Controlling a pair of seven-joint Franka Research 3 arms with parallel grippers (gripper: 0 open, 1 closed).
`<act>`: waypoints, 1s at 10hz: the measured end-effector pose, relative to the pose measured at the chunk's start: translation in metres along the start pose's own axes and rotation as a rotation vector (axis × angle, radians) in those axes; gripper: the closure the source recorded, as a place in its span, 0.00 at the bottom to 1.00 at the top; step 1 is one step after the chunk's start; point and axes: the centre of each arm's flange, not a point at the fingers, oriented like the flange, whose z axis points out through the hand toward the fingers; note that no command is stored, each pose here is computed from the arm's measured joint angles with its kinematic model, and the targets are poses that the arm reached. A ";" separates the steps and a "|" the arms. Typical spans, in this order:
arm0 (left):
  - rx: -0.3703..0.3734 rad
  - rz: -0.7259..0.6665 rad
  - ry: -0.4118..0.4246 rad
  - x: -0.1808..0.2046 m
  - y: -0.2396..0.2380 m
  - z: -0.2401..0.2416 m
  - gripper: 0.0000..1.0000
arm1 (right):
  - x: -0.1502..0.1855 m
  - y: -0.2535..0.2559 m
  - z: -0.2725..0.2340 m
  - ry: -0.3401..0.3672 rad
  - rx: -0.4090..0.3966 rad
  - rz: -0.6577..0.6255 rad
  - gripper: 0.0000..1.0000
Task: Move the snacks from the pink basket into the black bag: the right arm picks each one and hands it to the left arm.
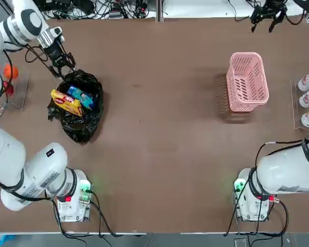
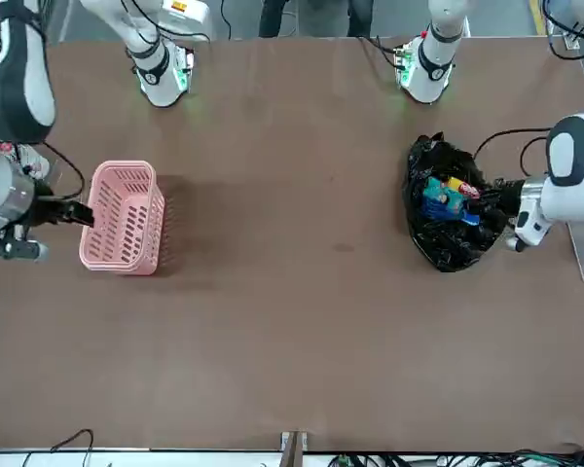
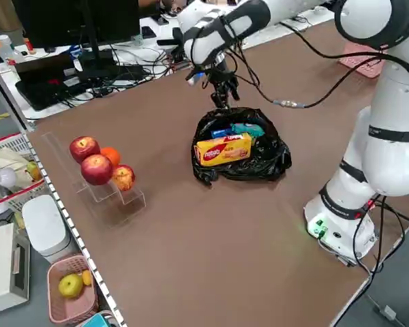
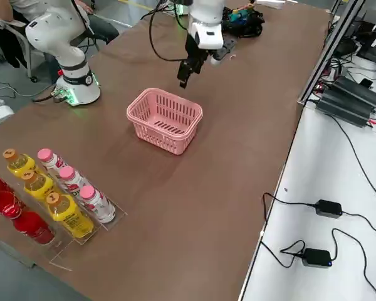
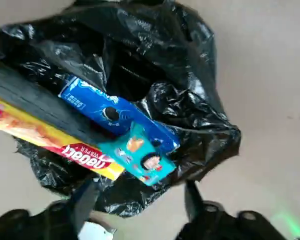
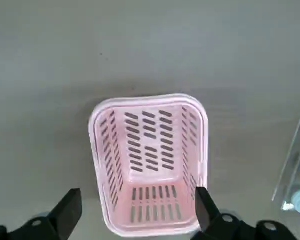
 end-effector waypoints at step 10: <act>0.127 0.147 0.429 -0.117 0.083 -0.234 0.00 | -0.055 -0.017 -0.081 0.007 -0.008 -0.004 0.00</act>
